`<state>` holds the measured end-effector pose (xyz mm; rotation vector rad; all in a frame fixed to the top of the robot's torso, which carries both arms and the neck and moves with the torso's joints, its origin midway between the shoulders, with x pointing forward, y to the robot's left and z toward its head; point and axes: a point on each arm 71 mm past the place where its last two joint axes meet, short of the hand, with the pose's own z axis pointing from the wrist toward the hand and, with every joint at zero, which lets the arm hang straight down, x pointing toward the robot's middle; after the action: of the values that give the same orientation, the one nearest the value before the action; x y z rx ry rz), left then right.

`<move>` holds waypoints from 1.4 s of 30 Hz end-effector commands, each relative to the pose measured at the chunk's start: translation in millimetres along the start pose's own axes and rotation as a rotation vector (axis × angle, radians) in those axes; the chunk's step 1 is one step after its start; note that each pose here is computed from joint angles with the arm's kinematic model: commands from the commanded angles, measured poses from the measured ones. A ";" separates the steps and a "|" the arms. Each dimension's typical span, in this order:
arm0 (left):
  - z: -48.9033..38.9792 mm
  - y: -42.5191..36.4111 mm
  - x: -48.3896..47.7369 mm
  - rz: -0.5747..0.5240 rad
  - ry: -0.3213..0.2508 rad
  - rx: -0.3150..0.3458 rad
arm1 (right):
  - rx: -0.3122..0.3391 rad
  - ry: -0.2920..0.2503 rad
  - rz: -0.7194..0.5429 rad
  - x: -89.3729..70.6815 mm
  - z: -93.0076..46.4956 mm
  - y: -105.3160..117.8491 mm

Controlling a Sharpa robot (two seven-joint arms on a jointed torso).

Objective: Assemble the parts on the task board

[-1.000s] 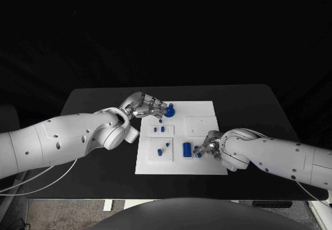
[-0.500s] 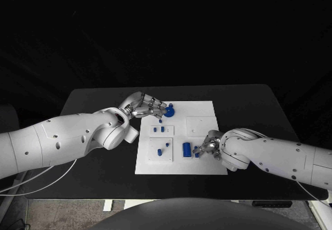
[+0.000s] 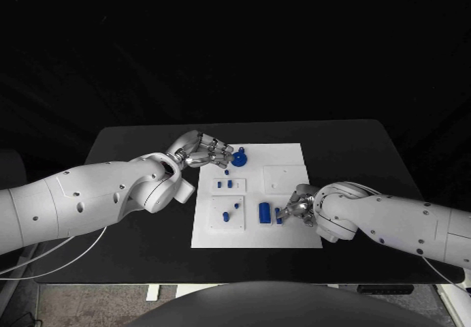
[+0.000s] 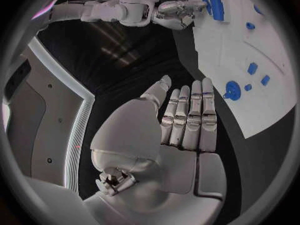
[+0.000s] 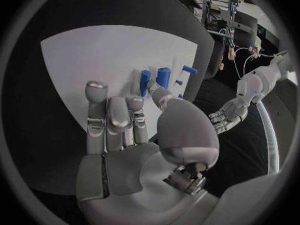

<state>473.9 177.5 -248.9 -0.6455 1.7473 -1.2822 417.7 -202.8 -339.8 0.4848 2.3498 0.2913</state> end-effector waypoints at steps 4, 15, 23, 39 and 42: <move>0.3 -0.6 0.9 -0.005 0.012 0.003 | -0.016 0.036 -0.018 1.5 1.1 -1.9; 0.5 -0.6 1.2 -0.005 0.014 0.002 | -0.027 0.038 -0.019 3.3 3.6 1.0; 0.6 -0.4 1.2 -0.005 0.016 0.000 | -0.032 0.033 -0.023 6.2 5.7 1.9; 0.5 0.4 0.5 -0.010 0.015 -0.006 | -0.030 0.002 -0.020 8.4 7.4 -1.7; 0.6 1.8 -1.1 -0.030 0.008 -0.019 | -0.037 0.005 -0.003 7.4 7.1 -3.8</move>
<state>475.0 179.3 -250.0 -0.6551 1.7565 -1.2748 419.5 -202.4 -346.9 0.4617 2.3348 0.3200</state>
